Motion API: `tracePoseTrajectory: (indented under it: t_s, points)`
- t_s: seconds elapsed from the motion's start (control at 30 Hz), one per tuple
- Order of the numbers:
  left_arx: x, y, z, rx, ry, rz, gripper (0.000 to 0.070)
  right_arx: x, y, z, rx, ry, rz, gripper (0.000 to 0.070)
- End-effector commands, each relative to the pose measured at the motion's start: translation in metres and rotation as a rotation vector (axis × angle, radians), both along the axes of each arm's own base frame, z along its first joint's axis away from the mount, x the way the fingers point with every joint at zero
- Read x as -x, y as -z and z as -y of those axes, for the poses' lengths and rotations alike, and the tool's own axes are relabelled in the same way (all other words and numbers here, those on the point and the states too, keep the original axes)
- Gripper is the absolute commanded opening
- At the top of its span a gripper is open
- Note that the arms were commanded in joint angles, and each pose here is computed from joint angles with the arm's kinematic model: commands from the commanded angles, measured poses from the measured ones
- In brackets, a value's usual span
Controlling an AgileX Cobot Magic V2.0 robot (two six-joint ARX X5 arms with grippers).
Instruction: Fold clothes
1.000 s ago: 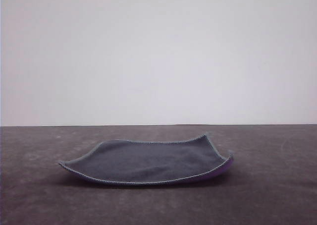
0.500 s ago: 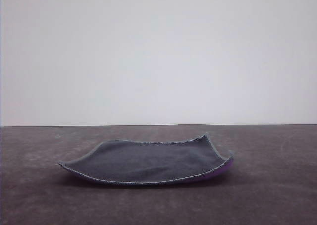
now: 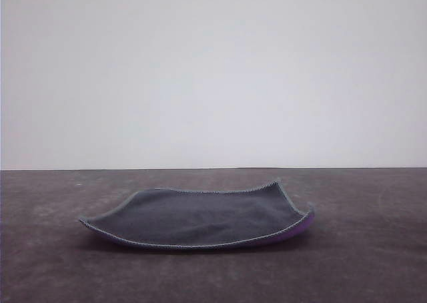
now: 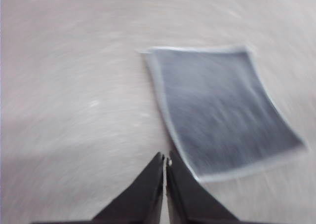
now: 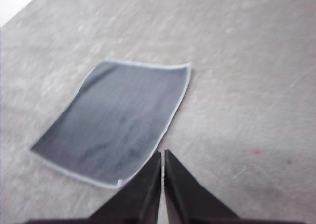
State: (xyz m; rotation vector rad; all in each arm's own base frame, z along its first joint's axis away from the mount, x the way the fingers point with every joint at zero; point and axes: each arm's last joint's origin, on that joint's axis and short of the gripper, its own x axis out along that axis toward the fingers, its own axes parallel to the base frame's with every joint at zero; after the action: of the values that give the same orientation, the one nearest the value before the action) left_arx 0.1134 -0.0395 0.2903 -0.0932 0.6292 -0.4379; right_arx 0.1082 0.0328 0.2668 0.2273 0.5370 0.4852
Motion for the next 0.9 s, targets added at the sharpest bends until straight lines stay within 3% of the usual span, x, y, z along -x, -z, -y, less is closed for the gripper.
tracePoseTrajectory:
  t_s: [0.0, 0.13, 0.17, 0.2, 0.23, 0.3, 0.33, 0.6, 0.7, 0.87]
  points:
    - [-0.001, -0.005, 0.004, -0.06, 0.068, 0.047, 0.0004, -0.001, -0.004, -0.002, 0.01, -0.026, 0.021, 0.0006]
    - [-0.001, -0.005, 0.006, -0.058, 0.087, 0.039, 0.0003, 0.0, -0.004, -0.005, 0.024, -0.059, 0.028, 0.0007]
    - [-0.001, -0.004, 0.006, -0.058, 0.087, 0.038, 0.0005, 0.0, -0.004, -0.005, 0.025, -0.062, 0.029, 0.0022]
    - [-0.001, -0.005, 0.006, -0.058, 0.087, 0.04, 0.0035, 0.0, -0.004, -0.005, 0.031, -0.067, 0.034, 0.0094]
    - [-0.001, -0.005, 0.006, -0.057, 0.087, 0.041, 0.0107, 0.0, -0.004, -0.005, 0.04, -0.072, 0.04, 0.0209]
    - [-0.001, -0.005, 0.006, -0.052, 0.082, 0.037, 0.0339, 0.0, -0.004, -0.005, 0.041, -0.071, 0.041, 0.0432]
    - [-0.001, -0.005, 0.006, -0.042, 0.075, 0.031, 0.0411, 0.0, -0.004, -0.005, 0.041, -0.071, 0.042, 0.0458]
    - [-0.003, -0.004, 0.007, 0.012, 0.032, -0.011, 0.0433, -0.001, -0.004, -0.005, 0.029, -0.064, 0.03, 0.0454]
    - [-0.009, -0.002, 0.009, 0.033, 0.009, -0.049, 0.0434, -0.007, 0.0, -0.007, -0.007, -0.039, -0.032, 0.0409]
    - [-0.029, 0.004, 0.016, 0.058, -0.005, -0.099, 0.0434, -0.025, 0.012, -0.012, -0.037, -0.02, -0.172, 0.0404]
